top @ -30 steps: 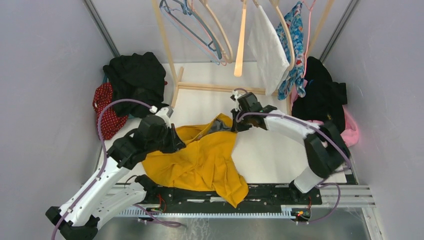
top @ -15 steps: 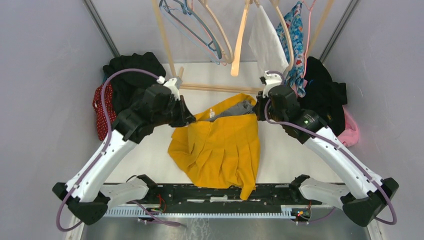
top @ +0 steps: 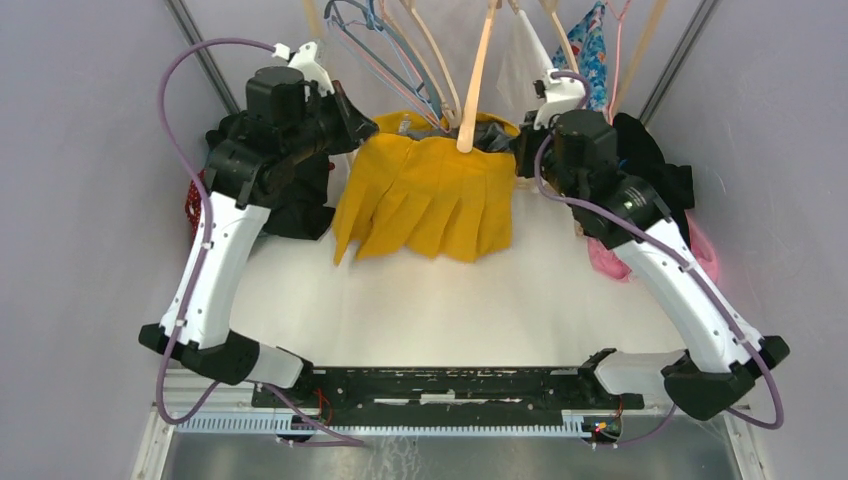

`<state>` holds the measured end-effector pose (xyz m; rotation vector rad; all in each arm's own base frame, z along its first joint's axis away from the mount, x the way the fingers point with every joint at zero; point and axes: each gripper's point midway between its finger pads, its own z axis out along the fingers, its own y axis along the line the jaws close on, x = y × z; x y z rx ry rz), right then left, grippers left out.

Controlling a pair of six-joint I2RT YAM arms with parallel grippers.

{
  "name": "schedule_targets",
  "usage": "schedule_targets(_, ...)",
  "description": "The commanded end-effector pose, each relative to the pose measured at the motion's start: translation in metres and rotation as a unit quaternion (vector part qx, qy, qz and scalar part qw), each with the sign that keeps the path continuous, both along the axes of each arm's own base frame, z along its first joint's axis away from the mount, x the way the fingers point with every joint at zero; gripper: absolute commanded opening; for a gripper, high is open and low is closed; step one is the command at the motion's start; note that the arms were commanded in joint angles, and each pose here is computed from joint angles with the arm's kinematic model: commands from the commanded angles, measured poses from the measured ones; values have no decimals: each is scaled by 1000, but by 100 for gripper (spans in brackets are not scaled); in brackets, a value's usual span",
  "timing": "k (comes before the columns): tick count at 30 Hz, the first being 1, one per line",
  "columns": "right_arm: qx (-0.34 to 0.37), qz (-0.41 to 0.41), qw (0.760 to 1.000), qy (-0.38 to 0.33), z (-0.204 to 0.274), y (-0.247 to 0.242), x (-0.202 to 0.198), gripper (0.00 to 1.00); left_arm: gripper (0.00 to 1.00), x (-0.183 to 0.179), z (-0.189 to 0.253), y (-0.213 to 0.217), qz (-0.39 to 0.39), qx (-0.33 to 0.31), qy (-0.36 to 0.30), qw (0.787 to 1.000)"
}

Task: Place the skirt on the hanger
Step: Flatten out the skirt at the center of the board.

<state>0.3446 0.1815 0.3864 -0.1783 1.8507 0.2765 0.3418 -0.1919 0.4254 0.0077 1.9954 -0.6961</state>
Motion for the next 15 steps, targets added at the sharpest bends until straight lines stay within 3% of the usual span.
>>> schedule_targets(1, 26, 0, 998, -54, 31, -17, -22, 1, 3, -33, 31, 9, -26, -8, -71, 997)
schedule_targets(5, 35, 22, 999, -2, -39, -18, -46, 1, 3, -50, -47, 9, -34, -12, -24, 999)
schedule_targets(12, 57, 16, 988, 144, -218, -19, -85, 1, 3, -99, -237, 9, -32, -51, 129, 990)
schedule_targets(15, 70, 20, 978, 197, -266, -16, -105, 21, 4, -122, -293, 16, -17, -44, 181, 982)
